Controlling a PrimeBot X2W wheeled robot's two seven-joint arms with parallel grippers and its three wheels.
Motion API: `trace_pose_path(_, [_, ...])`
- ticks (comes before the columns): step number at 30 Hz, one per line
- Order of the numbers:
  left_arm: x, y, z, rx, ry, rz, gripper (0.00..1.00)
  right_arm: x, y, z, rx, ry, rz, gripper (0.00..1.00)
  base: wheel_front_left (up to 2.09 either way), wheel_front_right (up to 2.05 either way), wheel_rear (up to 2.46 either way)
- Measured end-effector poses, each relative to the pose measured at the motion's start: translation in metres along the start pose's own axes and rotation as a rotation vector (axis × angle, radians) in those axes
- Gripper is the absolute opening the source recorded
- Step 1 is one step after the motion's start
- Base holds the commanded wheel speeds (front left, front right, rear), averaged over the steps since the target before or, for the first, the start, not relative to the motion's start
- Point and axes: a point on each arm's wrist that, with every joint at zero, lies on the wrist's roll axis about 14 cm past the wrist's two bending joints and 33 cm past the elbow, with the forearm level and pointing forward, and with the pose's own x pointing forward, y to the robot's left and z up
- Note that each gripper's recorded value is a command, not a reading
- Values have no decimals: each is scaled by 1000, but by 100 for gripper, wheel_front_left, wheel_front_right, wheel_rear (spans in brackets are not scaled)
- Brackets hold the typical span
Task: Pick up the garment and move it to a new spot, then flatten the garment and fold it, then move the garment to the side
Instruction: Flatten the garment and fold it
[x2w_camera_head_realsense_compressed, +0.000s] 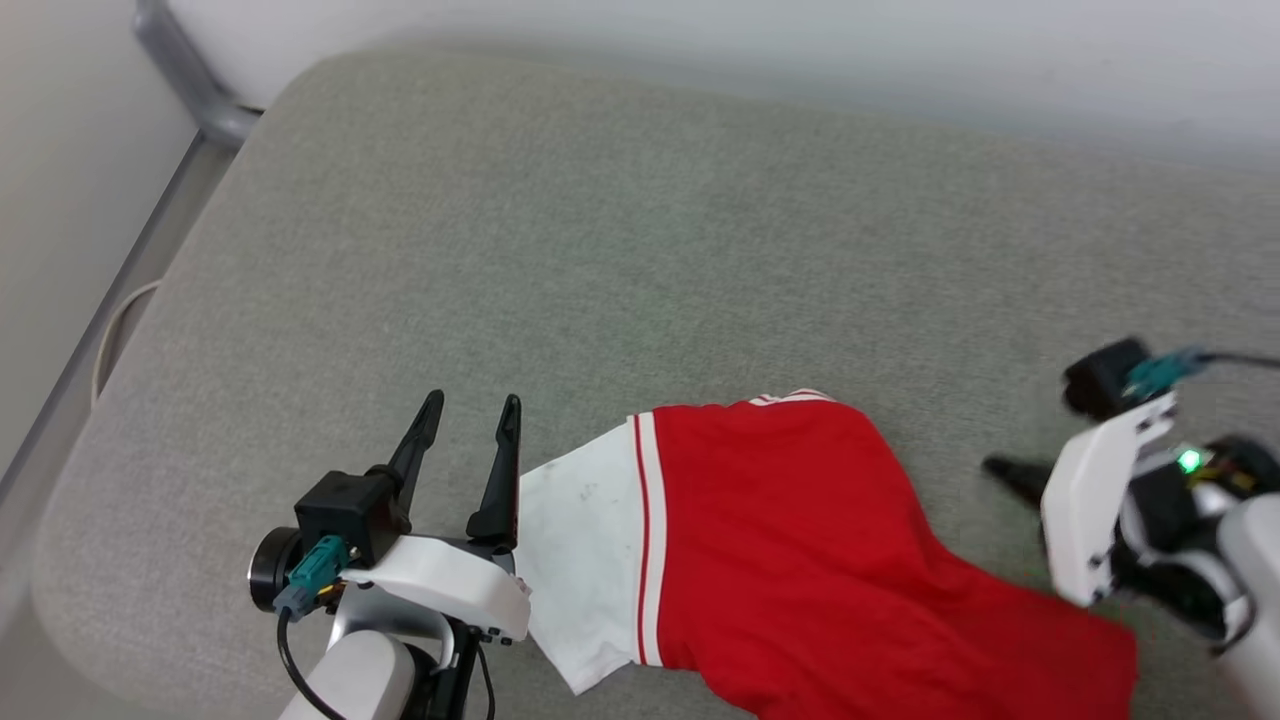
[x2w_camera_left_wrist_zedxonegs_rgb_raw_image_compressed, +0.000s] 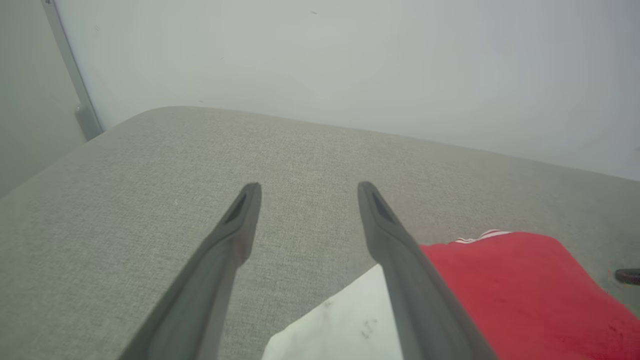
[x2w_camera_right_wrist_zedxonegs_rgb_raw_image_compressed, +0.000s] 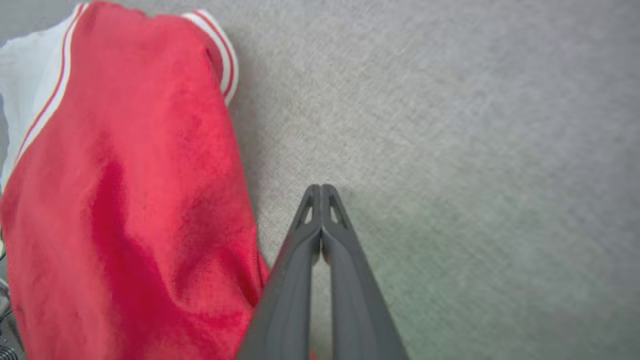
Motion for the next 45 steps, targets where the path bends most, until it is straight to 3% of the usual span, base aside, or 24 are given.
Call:
trace_pose_path(5, [-1,-10,3,5,-5,-41,100,-40,-41,46,-11,-175,-145,0,0,0,0])
trace_pose_path(13, [1,-34,9,3,-14,-116,100,-111,-96,56,72,-359,-357,0,0,0,0])
trace_pose_path(17, [-1,-39,13,8,-21,-134,100,-126,-98,28,155,-449,-420,0,0,0,0])
trace_pose_path(25, [-5,-46,19,19,-26,-161,100,-148,-69,-9,232,-662,-519,0,0,0,0])
trace_pose_path(29, [-8,-45,18,26,-18,-161,100,-149,-55,-23,277,-697,-533,0,0,0,0])
trace_pose_path(30, [-7,-45,20,24,-21,-161,100,-150,-54,-33,301,-690,-548,62,0,0,0])
trace_pose_path(31, [-7,-46,21,24,-21,-162,100,-151,-54,-32,299,-693,-552,100,0,0,0])
trace_pose_path(40, [-8,-42,22,27,-21,-150,100,-152,-61,-34,335,-667,-559,100,0,0,0])
trace_pose_path(45, [-7,-39,20,25,-12,-142,100,-133,-63,-41,346,-506,-480,100,0,0,0])
